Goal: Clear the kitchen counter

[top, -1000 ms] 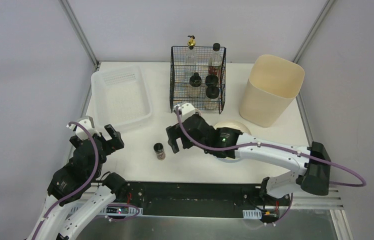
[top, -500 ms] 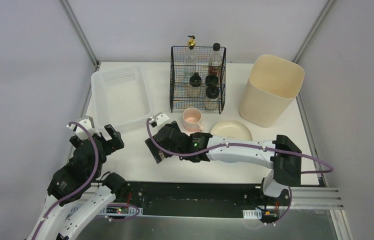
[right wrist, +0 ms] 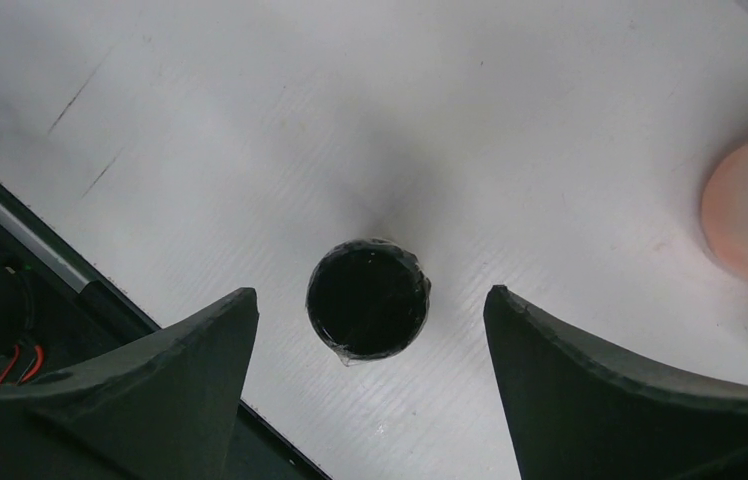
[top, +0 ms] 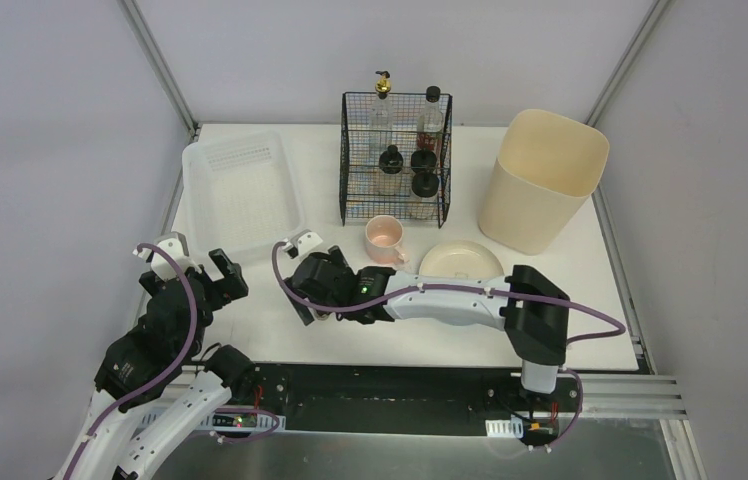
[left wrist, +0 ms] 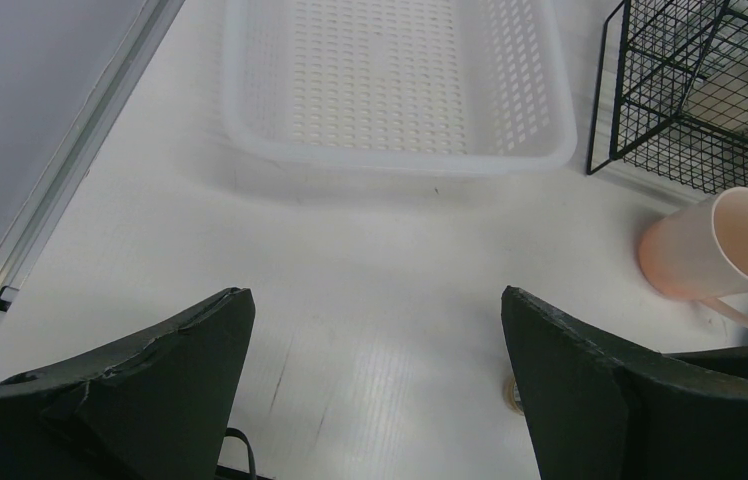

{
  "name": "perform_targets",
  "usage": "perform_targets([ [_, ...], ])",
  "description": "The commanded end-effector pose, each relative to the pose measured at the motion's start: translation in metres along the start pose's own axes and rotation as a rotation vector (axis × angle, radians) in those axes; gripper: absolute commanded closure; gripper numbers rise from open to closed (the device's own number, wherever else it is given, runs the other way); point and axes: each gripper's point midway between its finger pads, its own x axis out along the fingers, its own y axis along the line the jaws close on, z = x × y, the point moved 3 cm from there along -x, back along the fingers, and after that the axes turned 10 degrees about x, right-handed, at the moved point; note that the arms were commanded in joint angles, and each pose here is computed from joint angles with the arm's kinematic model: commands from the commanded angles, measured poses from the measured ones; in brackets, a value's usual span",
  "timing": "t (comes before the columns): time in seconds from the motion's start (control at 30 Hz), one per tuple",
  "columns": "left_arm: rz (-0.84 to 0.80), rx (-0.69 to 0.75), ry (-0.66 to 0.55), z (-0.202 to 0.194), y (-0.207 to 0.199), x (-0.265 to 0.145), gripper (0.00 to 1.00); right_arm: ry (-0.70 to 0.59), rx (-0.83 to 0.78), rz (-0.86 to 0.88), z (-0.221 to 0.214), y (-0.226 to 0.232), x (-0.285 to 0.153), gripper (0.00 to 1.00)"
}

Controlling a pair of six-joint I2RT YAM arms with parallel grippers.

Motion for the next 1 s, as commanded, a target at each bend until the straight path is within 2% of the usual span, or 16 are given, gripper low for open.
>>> perform_targets([
  [0.0,0.006,-0.01,-0.007,0.004,0.002,-0.003,0.0,-0.058,-0.001,-0.015,0.018,0.006,-0.001,0.15],
  [0.3,0.005,-0.006,-0.001,0.004,0.002,-0.002,0.0,-0.037,-0.004,-0.022,0.014,0.009,0.008,0.28],
  [0.43,0.004,-0.011,-0.007,0.004,0.002,-0.003,0.0,-0.034,0.0,-0.016,0.014,0.01,0.008,0.4],
  [0.5,0.005,-0.01,-0.006,0.004,0.002,-0.003,0.01,-0.032,-0.001,-0.014,0.014,0.01,0.007,0.49],
  [0.7,0.006,-0.008,-0.004,0.004,0.002,-0.002,0.0,-0.032,-0.001,-0.017,0.016,0.01,0.004,0.63],
  [0.97,0.005,-0.008,-0.004,0.004,0.002,-0.002,0.0,-0.121,0.023,0.004,0.045,0.008,-0.036,0.67],
])
